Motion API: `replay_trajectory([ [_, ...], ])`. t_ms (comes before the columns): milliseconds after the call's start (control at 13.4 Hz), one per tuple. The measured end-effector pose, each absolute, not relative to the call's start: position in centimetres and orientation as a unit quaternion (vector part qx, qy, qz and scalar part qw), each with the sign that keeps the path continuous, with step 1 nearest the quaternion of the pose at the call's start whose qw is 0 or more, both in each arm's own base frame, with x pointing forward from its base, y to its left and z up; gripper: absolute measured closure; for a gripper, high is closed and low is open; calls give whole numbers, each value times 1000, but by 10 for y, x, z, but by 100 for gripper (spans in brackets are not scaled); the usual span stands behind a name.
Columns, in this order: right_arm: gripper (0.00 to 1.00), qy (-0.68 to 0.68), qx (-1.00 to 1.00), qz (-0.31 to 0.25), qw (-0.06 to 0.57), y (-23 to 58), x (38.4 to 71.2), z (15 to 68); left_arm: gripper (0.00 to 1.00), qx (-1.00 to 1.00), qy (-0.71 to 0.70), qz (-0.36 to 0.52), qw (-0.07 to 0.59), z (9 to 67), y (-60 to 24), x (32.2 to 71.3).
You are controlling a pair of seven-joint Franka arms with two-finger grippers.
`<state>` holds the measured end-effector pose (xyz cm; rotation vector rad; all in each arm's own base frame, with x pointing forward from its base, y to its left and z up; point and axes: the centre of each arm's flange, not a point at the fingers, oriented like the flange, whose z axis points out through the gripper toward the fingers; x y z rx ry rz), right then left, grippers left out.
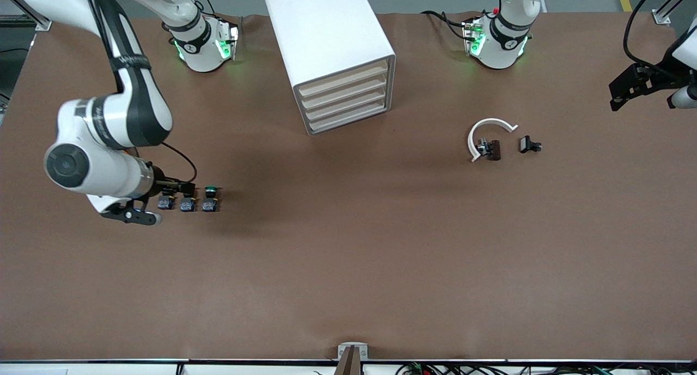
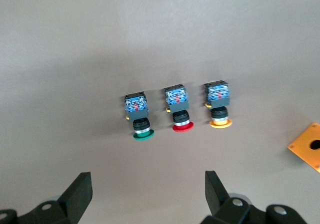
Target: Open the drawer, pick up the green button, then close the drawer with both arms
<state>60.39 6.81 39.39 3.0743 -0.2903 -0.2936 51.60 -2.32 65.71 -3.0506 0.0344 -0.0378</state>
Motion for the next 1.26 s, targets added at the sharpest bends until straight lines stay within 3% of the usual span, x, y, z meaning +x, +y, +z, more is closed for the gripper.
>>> replay_trajectory([
  [595,0,-50,998,-28,2,-21,570,521,0,-1000,8,-10,17,649,-24,517],
  [1264,0,-46,999,-26,1,-24,525,645,0,-1000,16,-9,17,643,-33,516],
])
